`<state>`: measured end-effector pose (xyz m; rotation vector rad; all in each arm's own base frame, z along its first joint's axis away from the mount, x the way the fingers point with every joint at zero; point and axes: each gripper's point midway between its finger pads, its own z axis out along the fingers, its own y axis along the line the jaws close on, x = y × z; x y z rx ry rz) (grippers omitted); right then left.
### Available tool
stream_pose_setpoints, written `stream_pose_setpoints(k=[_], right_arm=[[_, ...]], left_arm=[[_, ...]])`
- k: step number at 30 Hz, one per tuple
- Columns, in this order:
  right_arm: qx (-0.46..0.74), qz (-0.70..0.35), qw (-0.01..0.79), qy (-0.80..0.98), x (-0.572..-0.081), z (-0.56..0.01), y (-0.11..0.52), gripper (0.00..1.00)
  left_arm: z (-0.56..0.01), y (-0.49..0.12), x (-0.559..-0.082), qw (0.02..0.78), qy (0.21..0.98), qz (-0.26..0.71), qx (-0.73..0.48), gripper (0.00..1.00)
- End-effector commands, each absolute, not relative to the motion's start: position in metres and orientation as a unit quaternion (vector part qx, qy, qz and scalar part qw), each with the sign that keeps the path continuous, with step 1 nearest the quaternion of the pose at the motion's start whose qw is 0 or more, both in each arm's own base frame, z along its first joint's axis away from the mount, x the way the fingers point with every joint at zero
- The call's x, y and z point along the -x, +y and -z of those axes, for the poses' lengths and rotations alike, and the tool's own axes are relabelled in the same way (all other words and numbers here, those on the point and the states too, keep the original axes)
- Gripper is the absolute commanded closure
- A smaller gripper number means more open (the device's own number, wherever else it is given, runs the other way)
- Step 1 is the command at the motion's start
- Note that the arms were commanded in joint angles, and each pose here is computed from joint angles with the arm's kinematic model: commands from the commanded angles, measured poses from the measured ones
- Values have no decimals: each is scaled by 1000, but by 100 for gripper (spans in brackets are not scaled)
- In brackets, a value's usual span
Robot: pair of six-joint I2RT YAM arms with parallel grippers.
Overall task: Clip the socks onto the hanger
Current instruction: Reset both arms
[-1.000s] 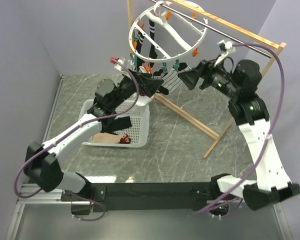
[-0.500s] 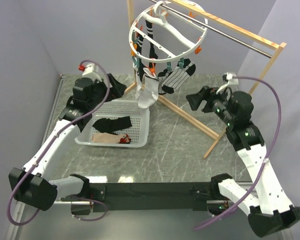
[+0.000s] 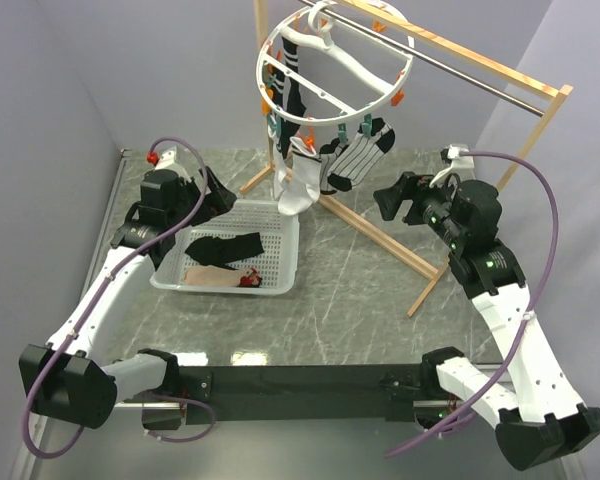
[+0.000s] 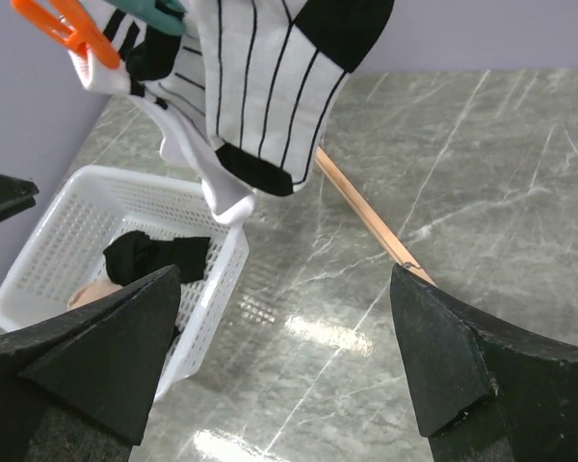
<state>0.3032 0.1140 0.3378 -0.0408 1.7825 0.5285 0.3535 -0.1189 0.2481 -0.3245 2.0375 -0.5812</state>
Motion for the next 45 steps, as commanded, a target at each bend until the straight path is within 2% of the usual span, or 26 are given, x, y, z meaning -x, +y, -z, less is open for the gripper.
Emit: stream_pose_setpoints(k=[1, 7, 12, 15, 26, 33, 45], right_arm=[[12, -230, 613, 756, -304, -366, 112, 5], [34, -256, 614, 745, -298, -371, 128, 5], [44, -254, 584, 770, -303, -364, 144, 5], [44, -220, 570, 791, -306, -361, 153, 5], [58, -249, 570, 781, -303, -381, 180, 3], [44, -215, 545, 810, -306, -345, 171, 3], [36, -226, 548, 805, -296, -320, 168, 3]], left_arm=[[-263, -116, -354, 494, 828, 235, 125, 1], [-264, -105, -352, 498, 834, 203, 122, 1], [-258, -103, -346, 487, 840, 202, 131, 1], [-252, -106, -342, 480, 841, 211, 133, 1], [-263, -124, -343, 489, 827, 260, 99, 1], [-255, -120, -344, 487, 830, 249, 113, 1], [-265, -104, -342, 509, 825, 214, 122, 1]])
